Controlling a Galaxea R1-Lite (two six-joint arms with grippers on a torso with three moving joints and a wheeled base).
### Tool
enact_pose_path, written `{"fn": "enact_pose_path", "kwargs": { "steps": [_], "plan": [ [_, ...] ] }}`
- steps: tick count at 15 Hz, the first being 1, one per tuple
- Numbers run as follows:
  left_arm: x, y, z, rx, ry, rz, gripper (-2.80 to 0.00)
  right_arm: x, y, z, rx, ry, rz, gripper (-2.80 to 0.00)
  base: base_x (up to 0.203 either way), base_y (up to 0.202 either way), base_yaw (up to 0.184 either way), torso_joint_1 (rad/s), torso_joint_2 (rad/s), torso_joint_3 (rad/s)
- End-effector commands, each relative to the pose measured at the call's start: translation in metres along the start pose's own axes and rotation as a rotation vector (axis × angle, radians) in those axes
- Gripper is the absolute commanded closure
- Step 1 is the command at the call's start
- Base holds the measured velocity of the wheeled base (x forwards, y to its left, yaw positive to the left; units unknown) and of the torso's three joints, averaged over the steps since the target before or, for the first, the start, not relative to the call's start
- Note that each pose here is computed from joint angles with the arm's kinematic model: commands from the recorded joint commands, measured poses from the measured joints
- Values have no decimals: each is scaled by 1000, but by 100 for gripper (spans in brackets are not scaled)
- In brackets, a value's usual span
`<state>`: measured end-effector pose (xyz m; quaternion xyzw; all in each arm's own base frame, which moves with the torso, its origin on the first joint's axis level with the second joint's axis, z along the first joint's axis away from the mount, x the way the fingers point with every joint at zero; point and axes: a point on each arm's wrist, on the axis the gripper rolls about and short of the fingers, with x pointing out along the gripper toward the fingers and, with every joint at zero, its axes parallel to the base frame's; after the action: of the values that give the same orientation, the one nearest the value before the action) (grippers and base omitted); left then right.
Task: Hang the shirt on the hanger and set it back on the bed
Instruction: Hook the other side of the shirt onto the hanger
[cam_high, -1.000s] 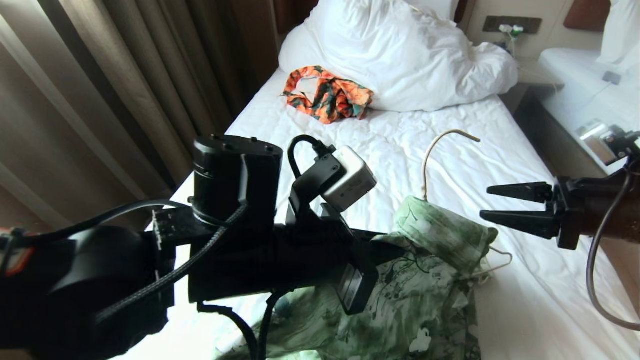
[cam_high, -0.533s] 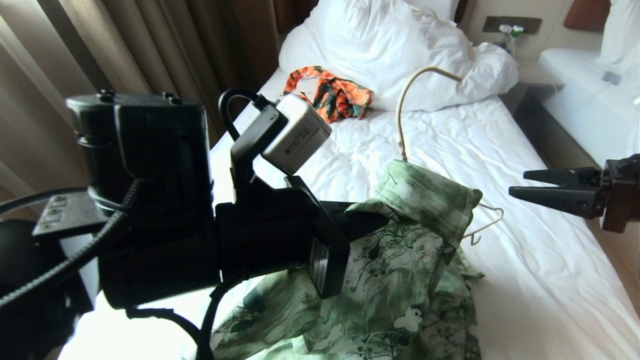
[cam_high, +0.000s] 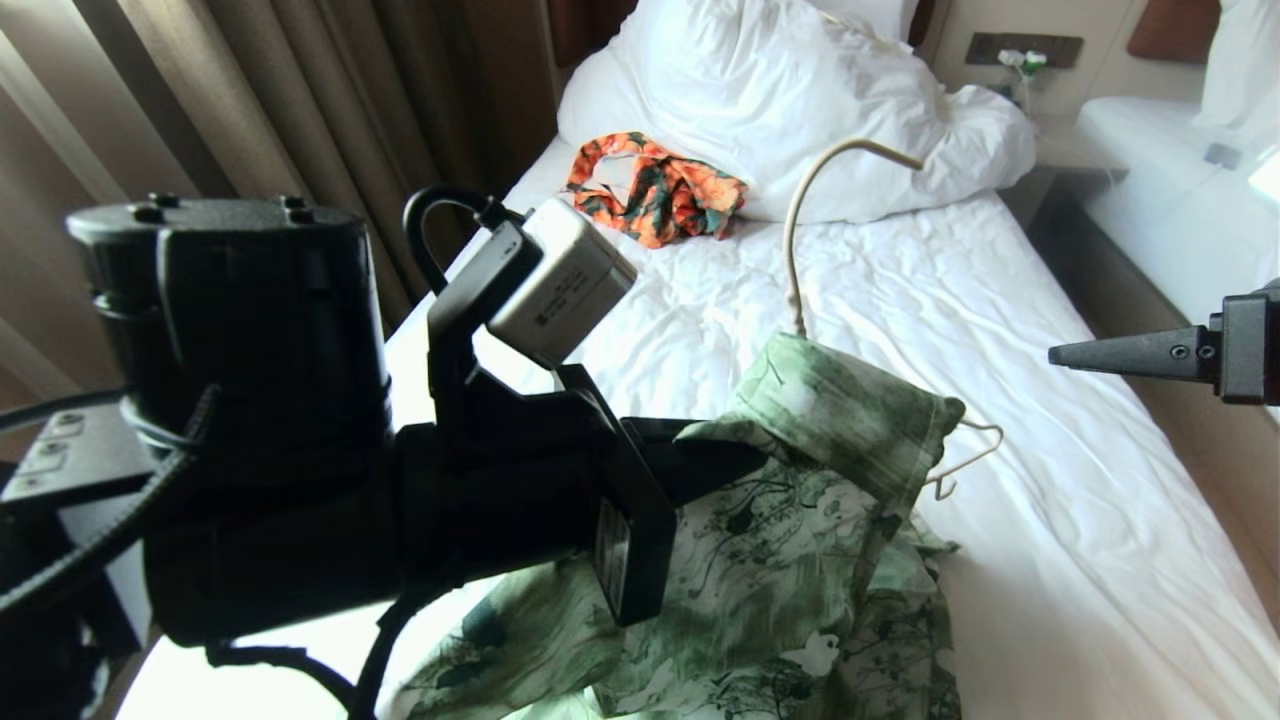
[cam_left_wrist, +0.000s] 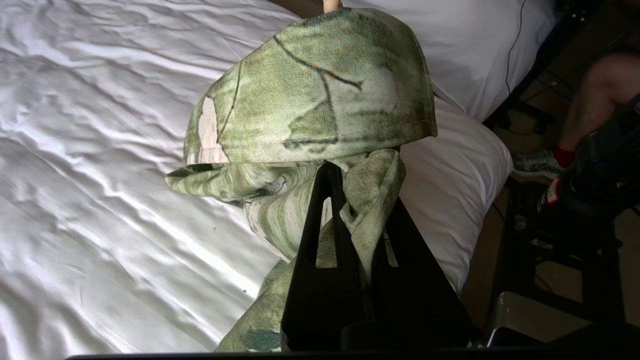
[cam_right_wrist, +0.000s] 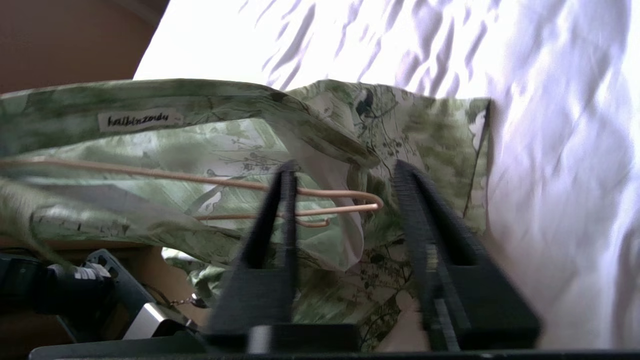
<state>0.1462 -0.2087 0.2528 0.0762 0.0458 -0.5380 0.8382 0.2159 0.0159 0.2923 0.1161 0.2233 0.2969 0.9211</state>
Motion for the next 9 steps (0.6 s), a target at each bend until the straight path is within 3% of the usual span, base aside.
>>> {"fn": "enact_pose_path", "kwargs": {
  "steps": [1, 6, 9],
  "plan": [
    [-1, -5, -8, -3, 24, -18, 0, 26, -20, 3, 78, 84, -11, 0, 0, 0, 0, 0, 0, 0],
    [-12, -11, -15, -10, 38, -33, 0, 92, -39, -2, 134, 216, 11, 0, 0, 0, 0, 0, 0, 0],
    [-19, -12, -13, -7, 21, -32, 0, 132, -46, -20, 94, 316, 40, 0, 0, 0, 0, 0, 0, 0]
  ]
}}
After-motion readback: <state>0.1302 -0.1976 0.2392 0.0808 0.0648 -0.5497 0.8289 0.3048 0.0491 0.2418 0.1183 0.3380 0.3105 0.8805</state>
